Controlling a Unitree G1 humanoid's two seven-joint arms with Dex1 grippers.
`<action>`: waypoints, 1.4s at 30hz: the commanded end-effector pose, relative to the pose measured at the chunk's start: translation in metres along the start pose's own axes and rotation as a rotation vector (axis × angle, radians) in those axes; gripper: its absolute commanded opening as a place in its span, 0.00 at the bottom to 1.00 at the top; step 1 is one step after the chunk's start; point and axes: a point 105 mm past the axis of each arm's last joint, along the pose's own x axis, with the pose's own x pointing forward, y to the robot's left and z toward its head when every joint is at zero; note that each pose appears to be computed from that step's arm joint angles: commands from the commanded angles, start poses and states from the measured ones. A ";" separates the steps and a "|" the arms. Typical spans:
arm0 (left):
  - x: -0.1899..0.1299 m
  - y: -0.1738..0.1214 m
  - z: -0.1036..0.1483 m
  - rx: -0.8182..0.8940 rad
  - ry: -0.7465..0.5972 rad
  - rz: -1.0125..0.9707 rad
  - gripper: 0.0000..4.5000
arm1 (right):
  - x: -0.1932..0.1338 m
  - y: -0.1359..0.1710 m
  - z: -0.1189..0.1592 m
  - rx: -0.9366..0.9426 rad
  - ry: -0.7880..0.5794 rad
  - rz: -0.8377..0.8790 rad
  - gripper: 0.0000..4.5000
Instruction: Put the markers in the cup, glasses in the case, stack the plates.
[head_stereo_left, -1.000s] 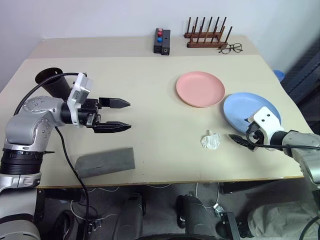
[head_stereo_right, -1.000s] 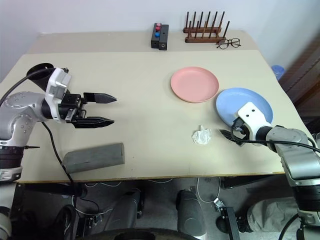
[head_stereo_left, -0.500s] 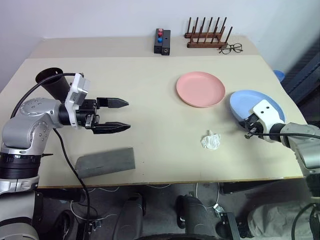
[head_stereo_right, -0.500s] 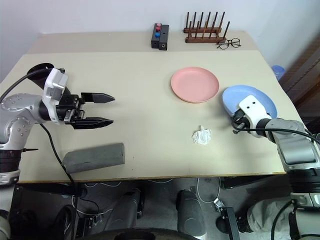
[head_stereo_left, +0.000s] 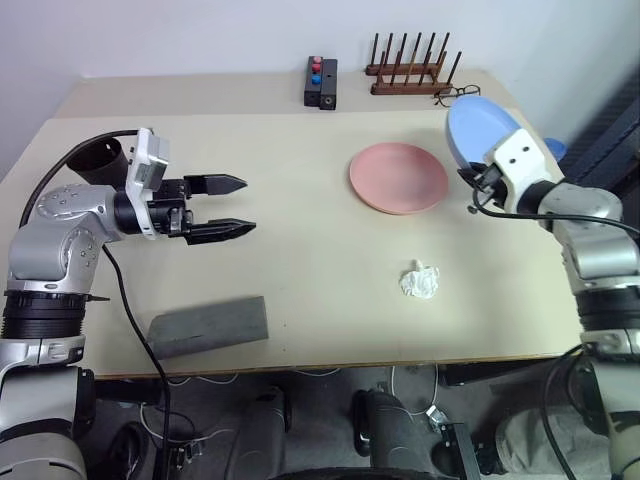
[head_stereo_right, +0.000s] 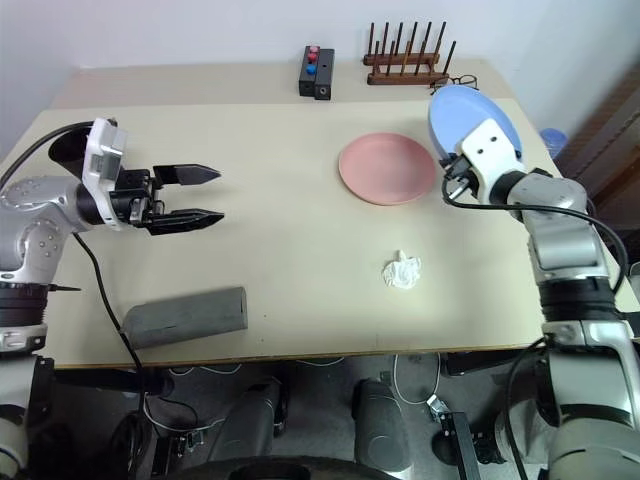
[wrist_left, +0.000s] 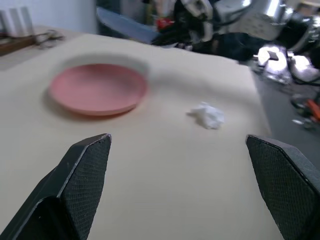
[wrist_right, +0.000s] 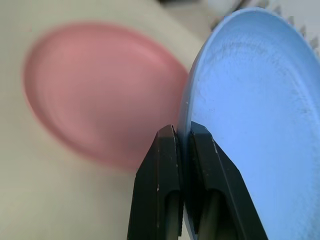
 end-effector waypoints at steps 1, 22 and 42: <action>-0.005 0.011 0.015 0.087 -0.033 0.059 1.00 | 0.006 -0.006 0.016 -0.053 -0.058 -0.012 0.01; -0.008 0.009 0.013 0.118 -0.016 0.132 1.00 | 0.053 0.096 0.033 -0.086 -0.156 0.307 0.01; -0.006 0.004 0.012 0.087 -0.015 0.097 1.00 | 0.027 0.055 0.056 0.109 -0.258 0.254 0.99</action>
